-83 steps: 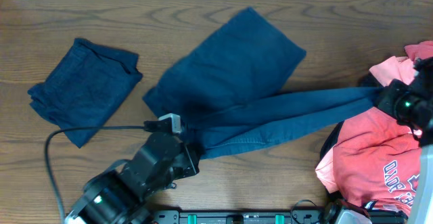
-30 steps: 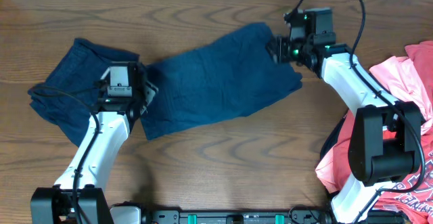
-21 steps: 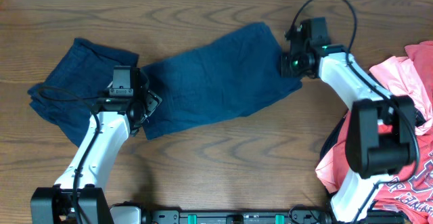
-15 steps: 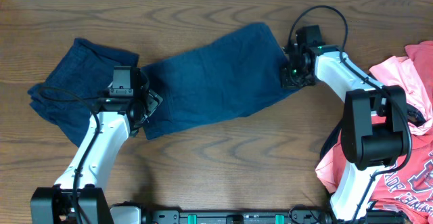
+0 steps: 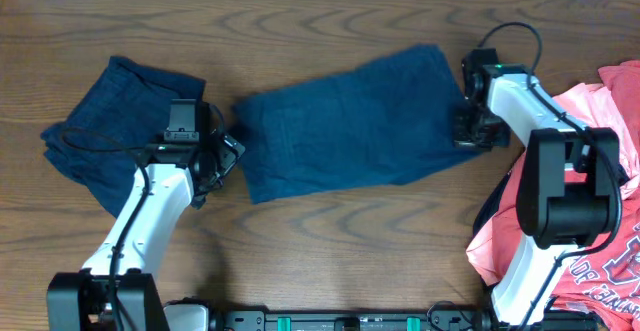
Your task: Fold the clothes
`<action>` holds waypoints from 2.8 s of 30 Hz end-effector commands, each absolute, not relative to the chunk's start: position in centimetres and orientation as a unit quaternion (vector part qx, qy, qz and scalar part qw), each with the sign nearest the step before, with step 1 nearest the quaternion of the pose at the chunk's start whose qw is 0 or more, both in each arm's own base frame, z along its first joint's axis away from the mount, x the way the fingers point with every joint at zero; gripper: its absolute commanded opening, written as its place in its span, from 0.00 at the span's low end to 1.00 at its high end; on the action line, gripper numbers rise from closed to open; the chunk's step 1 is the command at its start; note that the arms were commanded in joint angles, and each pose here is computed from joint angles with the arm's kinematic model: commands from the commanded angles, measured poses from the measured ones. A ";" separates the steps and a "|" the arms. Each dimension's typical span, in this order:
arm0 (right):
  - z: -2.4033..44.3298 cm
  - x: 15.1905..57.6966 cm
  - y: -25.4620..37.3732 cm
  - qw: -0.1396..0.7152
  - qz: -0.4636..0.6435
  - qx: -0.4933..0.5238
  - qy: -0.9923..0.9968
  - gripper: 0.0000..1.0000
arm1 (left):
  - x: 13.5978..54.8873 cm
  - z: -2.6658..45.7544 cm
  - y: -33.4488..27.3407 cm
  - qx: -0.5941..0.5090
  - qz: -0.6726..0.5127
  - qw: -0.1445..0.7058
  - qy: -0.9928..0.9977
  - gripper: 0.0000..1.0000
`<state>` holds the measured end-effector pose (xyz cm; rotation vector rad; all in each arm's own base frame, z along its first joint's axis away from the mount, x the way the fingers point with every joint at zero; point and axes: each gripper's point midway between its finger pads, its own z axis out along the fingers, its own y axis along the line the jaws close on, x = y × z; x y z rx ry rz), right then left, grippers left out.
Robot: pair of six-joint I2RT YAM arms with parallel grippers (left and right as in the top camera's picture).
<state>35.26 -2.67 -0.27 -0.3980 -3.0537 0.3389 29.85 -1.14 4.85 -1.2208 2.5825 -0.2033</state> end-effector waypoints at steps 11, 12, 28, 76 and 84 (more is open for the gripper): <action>5.9 37.1 -3.0 -0.077 0.085 -0.155 -0.981 0.29 | 31.9 1.2 -8.2 -0.309 -0.201 0.082 0.926 0.98; 6.4 37.4 -2.5 -0.087 0.070 -0.146 -0.983 0.29 | 31.9 0.8 -8.5 -0.307 -0.202 0.076 0.927 0.98; 8.9 37.5 7.2 -0.101 -0.138 0.006 -0.985 0.19 | 29.8 -2.0 -8.6 -0.214 -0.162 0.031 0.963 0.06; 4.7 34.9 21.1 -0.058 -0.095 0.193 -0.975 0.19 | 29.8 19.3 -6.6 -0.188 -0.222 0.245 0.925 0.06; -0.1 32.0 15.8 0.006 -0.051 0.157 -0.986 0.14 | 29.9 19.8 -7.5 -0.187 -0.251 0.239 0.919 0.06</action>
